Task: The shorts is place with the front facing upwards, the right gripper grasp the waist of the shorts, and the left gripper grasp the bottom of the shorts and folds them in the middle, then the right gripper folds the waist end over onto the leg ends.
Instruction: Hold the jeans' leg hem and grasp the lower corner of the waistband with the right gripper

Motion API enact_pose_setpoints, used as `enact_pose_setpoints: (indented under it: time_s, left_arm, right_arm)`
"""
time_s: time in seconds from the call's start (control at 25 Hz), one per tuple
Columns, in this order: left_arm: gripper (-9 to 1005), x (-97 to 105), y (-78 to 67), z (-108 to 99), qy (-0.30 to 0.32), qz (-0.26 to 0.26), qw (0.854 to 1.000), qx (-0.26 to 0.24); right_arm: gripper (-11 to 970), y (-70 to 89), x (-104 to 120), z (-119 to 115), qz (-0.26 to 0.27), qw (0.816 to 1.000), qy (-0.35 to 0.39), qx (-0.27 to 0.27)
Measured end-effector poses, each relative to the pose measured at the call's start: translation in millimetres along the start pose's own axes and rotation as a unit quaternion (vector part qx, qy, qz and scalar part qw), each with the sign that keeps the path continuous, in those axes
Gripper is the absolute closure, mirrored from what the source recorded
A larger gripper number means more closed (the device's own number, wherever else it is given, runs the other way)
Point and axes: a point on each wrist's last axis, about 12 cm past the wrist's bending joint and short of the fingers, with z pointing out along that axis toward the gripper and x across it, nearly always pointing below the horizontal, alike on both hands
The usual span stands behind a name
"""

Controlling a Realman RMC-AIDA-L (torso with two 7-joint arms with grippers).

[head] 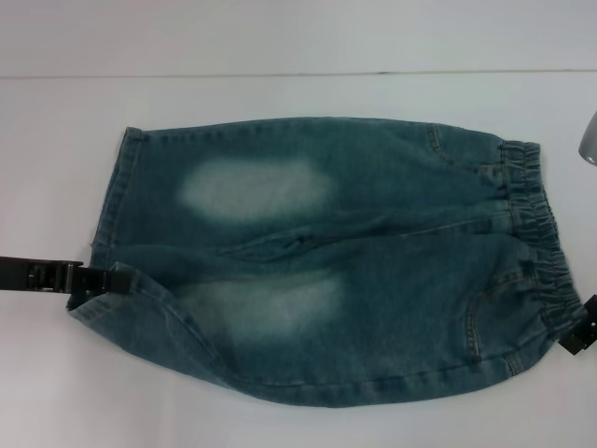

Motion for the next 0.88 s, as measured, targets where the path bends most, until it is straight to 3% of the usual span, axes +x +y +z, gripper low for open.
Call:
enact_pose_setpoints:
  time_s: [0.88]
  left_arm:
    - [969,0.0,0.2,1.7,0.000,0.000,1.000,-0.002]
  right_arm:
    - [169,-3.7,4.5,-4.5,0.007,0.998,-0.056,-0.033]
